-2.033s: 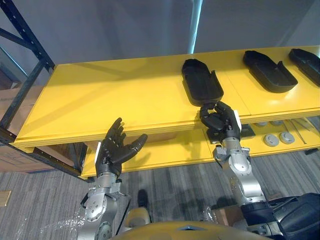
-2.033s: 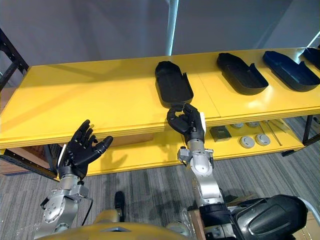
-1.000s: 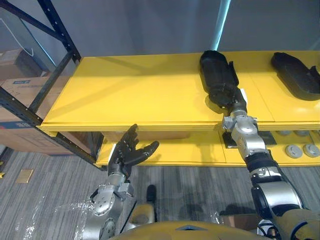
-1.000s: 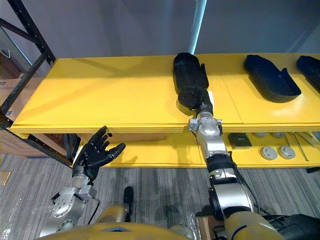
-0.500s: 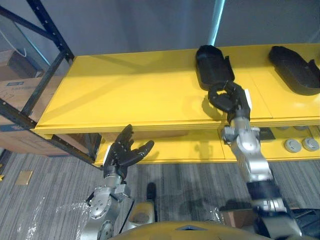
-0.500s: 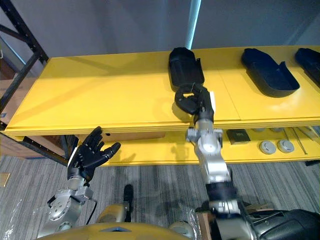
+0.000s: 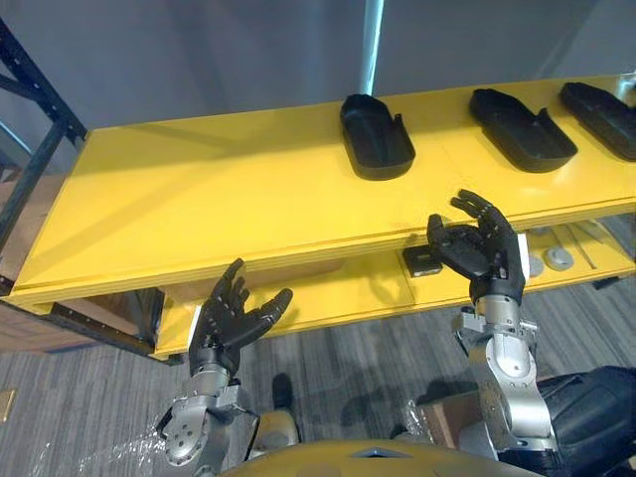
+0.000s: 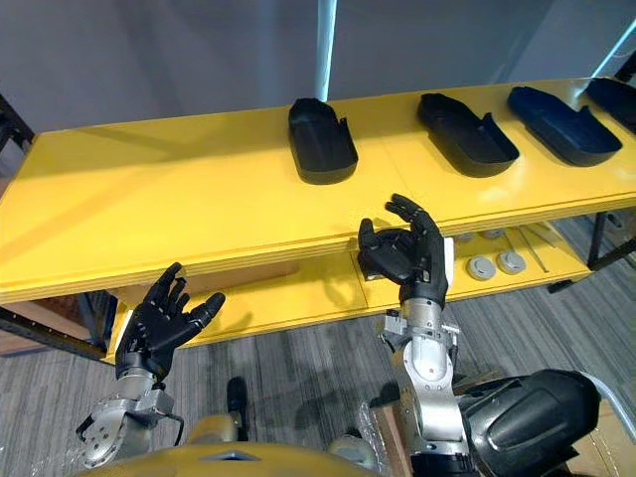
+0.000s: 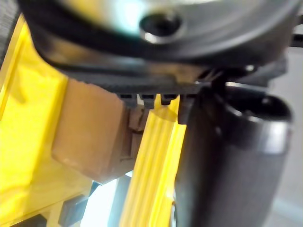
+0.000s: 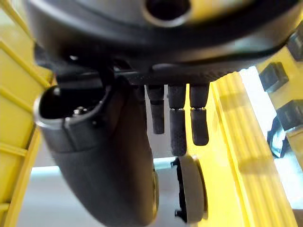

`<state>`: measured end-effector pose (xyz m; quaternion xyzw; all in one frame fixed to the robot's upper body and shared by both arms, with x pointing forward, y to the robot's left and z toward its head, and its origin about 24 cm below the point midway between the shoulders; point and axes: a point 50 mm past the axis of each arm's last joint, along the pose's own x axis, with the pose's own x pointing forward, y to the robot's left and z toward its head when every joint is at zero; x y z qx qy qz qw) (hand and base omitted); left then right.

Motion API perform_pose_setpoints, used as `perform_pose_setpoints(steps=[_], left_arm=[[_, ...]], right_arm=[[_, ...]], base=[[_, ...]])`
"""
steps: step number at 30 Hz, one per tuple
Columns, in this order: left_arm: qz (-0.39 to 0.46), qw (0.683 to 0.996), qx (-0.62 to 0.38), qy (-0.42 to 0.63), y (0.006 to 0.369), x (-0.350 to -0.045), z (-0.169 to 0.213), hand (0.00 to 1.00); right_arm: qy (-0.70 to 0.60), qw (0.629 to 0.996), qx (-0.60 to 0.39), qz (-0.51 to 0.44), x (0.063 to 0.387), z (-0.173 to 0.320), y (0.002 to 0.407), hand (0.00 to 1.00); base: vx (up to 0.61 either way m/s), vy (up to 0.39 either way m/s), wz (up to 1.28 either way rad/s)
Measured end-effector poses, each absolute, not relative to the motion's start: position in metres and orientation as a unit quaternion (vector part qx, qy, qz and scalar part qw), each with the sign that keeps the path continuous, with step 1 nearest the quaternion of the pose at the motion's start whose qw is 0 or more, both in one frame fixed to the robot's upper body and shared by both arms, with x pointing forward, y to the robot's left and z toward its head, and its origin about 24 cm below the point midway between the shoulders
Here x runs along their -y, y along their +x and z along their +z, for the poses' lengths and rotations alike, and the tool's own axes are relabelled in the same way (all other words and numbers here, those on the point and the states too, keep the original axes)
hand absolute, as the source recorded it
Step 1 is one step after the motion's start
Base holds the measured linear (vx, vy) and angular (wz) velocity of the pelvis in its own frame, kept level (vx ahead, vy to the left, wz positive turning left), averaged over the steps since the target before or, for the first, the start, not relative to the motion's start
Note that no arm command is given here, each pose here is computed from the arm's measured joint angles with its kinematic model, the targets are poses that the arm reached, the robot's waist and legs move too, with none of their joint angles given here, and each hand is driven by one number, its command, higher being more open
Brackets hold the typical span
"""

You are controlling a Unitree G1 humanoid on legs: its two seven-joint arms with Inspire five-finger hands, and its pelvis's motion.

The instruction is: Walk over and take three plastic housings, then place them on the shelf

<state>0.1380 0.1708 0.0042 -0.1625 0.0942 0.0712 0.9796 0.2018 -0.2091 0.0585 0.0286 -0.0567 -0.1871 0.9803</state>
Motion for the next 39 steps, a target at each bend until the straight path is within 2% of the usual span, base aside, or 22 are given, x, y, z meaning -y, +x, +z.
perform_pose_setpoints(steps=[3,5,9,13,15,19,21,22,25,30,39], left_arm=[[0.064,0.977,-0.108,-0.172,0.133,-0.164,0.001,1.0],[0.025,0.976,-0.124,-0.178,0.134,-0.149,-0.001,1.0],[-0.185,0.955,-0.102,-0.207,0.152,-0.074,0.016,1.0],[-0.283,0.937,-0.057,-0.196,0.169,-0.042,0.034,1.0],[-0.298,0.934,-0.051,-0.188,0.173,-0.036,0.037,1.0],[-0.292,0.936,-0.07,-0.181,0.174,-0.034,0.032,1.0],[-0.281,0.94,-0.078,-0.177,0.175,-0.036,0.03,1.0],[-0.262,0.946,-0.079,-0.175,0.179,-0.041,0.031,1.0],[-0.226,0.956,-0.064,-0.177,0.184,-0.06,0.037,1.0],[-0.197,0.963,-0.06,-0.171,0.186,-0.078,0.035,1.0],[-0.242,0.95,-0.042,-0.191,0.182,-0.071,0.04,1.0]], right_arm=[[0.045,0.97,0.032,-0.236,0.214,0.048,0.184,1.0],[0.058,0.963,0.014,-0.264,0.215,0.043,0.168,1.0],[0.058,0.956,-0.024,-0.288,0.217,0.034,0.139,1.0],[0.043,0.942,-0.044,-0.331,0.237,0.033,0.104,1.0],[0.031,0.938,-0.038,-0.343,0.245,0.038,0.092,1.0],[0.044,0.957,-0.016,-0.287,0.238,0.045,0.099,1.0],[0.046,0.973,-0.006,-0.227,0.228,0.048,0.112,1.0],[0.041,0.986,0.017,-0.163,0.217,0.053,0.132,1.0],[0.024,0.995,0.061,-0.073,0.201,0.063,0.174,1.0],[0.026,0.995,0.041,-0.087,0.197,0.052,0.189,1.0],[0.118,0.97,-0.073,-0.199,0.184,0.005,0.142,1.0]], base=[[-0.01,0.018,-0.77],[0.0,0.017,-0.87],[0.03,0.027,-1.3],[0.04,0.015,-1.31],[0.03,-0.058,-0.68],[0.05,-0.075,-0.33],[0.09,-0.053,-0.47],[0.11,-0.023,-0.68],[0.04,0.036,-0.41],[0.05,0.028,0.3],[-0.03,0.14,-0.15]])
